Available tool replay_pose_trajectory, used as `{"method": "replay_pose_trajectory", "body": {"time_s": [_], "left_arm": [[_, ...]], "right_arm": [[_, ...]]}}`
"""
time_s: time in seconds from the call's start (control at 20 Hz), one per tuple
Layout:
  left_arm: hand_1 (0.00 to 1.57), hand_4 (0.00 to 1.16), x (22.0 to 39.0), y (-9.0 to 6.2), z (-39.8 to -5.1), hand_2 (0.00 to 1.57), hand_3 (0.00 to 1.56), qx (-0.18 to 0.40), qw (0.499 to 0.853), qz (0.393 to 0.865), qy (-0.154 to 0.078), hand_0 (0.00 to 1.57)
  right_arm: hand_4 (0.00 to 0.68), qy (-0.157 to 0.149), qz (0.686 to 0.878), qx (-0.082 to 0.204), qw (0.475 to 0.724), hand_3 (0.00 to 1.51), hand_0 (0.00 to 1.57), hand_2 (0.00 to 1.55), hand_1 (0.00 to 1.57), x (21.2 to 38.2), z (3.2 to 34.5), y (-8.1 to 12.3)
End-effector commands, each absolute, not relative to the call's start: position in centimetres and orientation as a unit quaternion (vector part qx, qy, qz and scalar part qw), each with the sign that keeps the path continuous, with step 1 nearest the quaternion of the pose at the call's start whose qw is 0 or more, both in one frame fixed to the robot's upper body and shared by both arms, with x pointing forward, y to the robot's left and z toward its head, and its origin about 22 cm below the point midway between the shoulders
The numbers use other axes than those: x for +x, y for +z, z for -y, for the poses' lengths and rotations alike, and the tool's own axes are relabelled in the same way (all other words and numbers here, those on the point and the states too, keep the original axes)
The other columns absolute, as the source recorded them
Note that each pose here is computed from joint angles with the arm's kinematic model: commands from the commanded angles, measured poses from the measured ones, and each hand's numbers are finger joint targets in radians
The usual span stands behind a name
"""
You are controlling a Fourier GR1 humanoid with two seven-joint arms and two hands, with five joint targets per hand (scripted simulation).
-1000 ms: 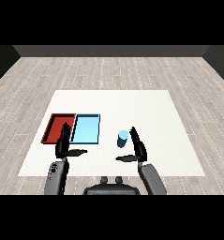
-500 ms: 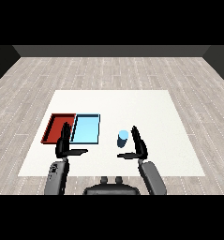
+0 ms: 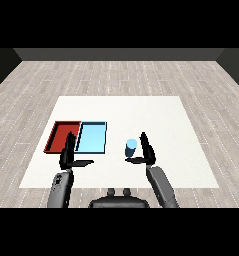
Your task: Pick the blue can and put it in the blue box
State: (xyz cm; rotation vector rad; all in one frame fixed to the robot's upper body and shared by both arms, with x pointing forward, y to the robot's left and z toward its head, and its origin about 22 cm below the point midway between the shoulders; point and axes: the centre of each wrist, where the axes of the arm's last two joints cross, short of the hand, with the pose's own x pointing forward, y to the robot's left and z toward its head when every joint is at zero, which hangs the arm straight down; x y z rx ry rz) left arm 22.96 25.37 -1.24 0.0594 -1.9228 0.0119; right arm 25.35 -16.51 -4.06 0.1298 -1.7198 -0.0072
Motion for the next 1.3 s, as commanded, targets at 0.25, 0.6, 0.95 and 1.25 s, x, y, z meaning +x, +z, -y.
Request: {"method": "replay_pose_trajectory", "body": {"time_s": [0.25,0.6,0.95,1.25], "left_arm": [[0.0,0.0,23.9,-1.4,-24.9,0.0,0.0,0.032,0.575,0.817,0.005,0.0],[0.0,0.0,23.6,-0.3,-25.7,0.0,0.0,0.042,0.561,0.827,0.008,0.0],[0.0,0.0,24.5,-3.0,-24.2,0.0,0.0,0.044,0.561,0.827,-0.004,0.0],[0.0,0.0,24.6,0.0,-25.8,0.0,0.0,0.046,0.568,0.821,0.002,0.0]], "right_arm": [[0.0,-0.021,0.737,0.045,0.674,0.0,0.0,0.0,0.0,27.4,16.8,-6.7],[0.0,-0.039,0.721,0.069,0.688,0.0,0.0,0.0,0.0,28.3,16.3,-6.6],[0.0,-0.053,0.717,0.068,0.691,0.0,0.0,0.0,0.0,27.7,16.2,-7.2],[0.0,-0.055,0.714,0.082,0.693,0.0,0.0,0.0,0.0,29.0,13.5,-8.1]]}}
